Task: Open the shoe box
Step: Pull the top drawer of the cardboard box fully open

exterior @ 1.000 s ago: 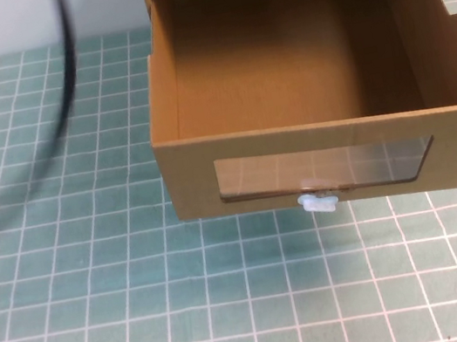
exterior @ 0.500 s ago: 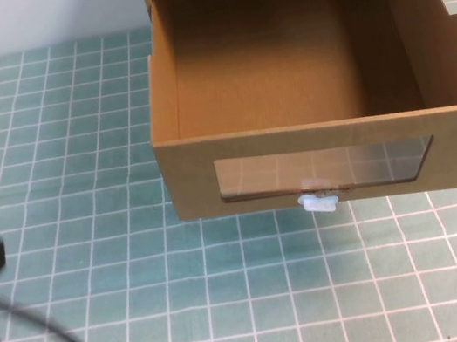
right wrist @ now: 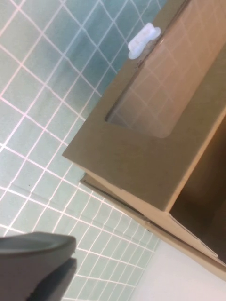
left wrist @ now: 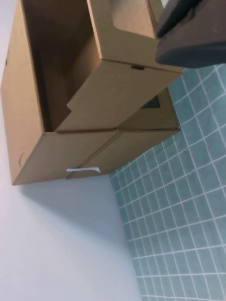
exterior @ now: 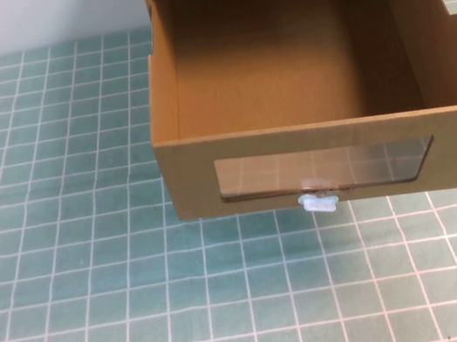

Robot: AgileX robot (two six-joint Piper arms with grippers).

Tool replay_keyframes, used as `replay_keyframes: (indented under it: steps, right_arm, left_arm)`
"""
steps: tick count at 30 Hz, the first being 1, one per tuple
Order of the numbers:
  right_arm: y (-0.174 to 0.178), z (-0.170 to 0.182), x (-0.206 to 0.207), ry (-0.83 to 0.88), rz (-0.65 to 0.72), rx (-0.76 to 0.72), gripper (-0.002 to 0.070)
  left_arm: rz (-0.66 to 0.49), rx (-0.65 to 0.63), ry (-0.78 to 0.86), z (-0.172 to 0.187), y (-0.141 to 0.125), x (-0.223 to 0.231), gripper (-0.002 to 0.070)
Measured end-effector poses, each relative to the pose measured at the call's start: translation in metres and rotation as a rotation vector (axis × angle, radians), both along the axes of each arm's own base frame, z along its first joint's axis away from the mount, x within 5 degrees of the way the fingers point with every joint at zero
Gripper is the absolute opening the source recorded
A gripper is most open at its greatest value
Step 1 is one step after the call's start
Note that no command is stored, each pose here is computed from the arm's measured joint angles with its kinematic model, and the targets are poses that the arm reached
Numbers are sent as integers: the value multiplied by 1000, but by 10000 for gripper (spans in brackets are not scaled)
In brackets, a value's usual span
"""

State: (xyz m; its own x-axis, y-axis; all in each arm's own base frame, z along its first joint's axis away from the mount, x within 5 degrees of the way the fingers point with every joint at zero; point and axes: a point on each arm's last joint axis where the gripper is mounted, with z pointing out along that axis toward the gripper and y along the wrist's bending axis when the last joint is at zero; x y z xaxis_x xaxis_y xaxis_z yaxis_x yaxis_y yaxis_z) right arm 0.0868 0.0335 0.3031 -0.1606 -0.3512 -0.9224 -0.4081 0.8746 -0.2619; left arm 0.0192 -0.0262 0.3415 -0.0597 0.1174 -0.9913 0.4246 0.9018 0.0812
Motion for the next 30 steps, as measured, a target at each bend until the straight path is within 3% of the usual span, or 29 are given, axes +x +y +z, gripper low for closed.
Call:
replay_keyframes:
  steps: [7,14,18,27,30]
  right_arm:
    - [0,0,0,2,-1,-1,-13]
    - [0,0,0,2,-1,-1,-13]
    - [0,0,0,2,-1,-1,-13]
    - [0,0,0,2,-1,-1,-13]
    - [0,0,0,2,-1,-1,-13]
  left_arm:
    - [22,12,49,-24,0,11,-5]
    - [97,158,55,-46,7,22,-5]
    - [124,128,13,-57,7,30,-5]
    - [209,147,-104,-127,13,38,-5]
    - [217,153,-75,-147,14,36,-5]
